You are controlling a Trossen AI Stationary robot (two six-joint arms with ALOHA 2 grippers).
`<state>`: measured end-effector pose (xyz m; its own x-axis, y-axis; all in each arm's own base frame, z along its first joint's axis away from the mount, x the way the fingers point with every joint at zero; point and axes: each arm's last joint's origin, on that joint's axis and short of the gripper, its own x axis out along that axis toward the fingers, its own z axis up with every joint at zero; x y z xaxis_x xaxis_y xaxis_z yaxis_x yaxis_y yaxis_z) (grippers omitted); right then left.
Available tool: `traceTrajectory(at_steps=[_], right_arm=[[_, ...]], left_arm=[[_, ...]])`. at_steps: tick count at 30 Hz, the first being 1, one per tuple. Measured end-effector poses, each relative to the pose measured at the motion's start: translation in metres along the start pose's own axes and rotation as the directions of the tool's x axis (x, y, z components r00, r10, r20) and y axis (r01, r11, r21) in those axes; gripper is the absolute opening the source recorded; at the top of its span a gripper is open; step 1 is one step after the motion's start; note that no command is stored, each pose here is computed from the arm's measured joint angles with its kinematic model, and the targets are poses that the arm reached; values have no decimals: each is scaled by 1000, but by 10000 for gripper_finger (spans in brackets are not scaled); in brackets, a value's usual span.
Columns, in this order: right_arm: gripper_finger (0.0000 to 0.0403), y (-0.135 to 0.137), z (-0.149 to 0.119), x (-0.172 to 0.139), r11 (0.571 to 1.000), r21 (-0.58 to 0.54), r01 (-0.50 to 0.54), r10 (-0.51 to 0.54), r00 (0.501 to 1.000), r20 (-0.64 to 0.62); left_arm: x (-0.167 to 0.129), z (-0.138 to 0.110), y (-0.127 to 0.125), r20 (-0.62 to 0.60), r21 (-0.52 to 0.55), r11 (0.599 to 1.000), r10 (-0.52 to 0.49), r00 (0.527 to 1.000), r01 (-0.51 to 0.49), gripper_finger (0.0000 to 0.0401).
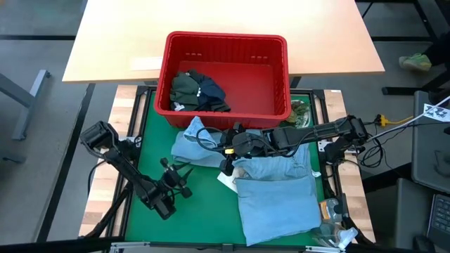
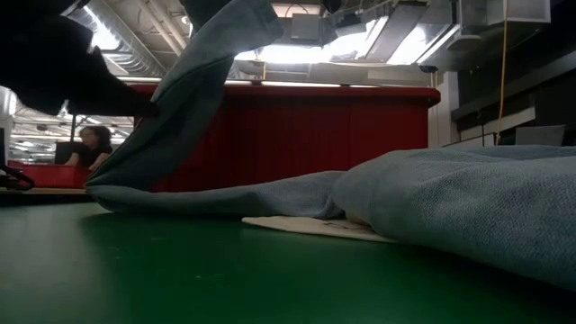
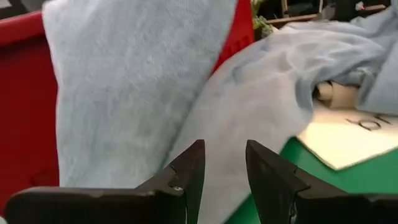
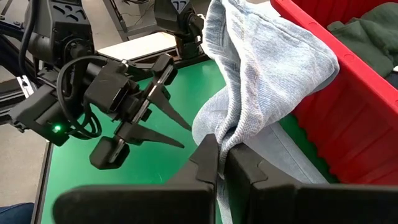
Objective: Fold Laundry from Bin
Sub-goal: Fold the light blue jeans
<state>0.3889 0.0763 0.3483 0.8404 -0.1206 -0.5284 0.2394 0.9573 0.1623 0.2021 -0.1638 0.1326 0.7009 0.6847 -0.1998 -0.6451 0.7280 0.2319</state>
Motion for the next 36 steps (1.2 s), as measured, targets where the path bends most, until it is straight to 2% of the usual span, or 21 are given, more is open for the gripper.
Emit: traceTrajectory(at_steps=[5,8,12,19,23,28,36], right_arm=[[12,0,0,0,1000,0,0,0,1000,0],[12,0,0,0,1000,0,0,0,1000,0],[12,0,0,0,1000,0,0,0,1000,0],[12,0,0,0,1000,0,0,0,1000,0],[12,0,0,0,1000,0,0,0,1000,0],[12,0,0,0,1000,0,-1,1,1000,1],[12,0,0,0,1000,0,-1,1,1000,0]], left_arm=[[2,2,1,48,8,1000,23,999,-23,111],[-1,3,1,56,44,999,12,998,-15,111],[-9,8,3,69,32,999,-14,998,12,111],[-18,18,11,67,113,993,-42,997,35,111],[-14,18,17,25,155,988,-29,999,25,111],[-1,15,23,-137,201,979,9,990,19,111],[18,16,30,-218,219,975,88,972,-39,111]])
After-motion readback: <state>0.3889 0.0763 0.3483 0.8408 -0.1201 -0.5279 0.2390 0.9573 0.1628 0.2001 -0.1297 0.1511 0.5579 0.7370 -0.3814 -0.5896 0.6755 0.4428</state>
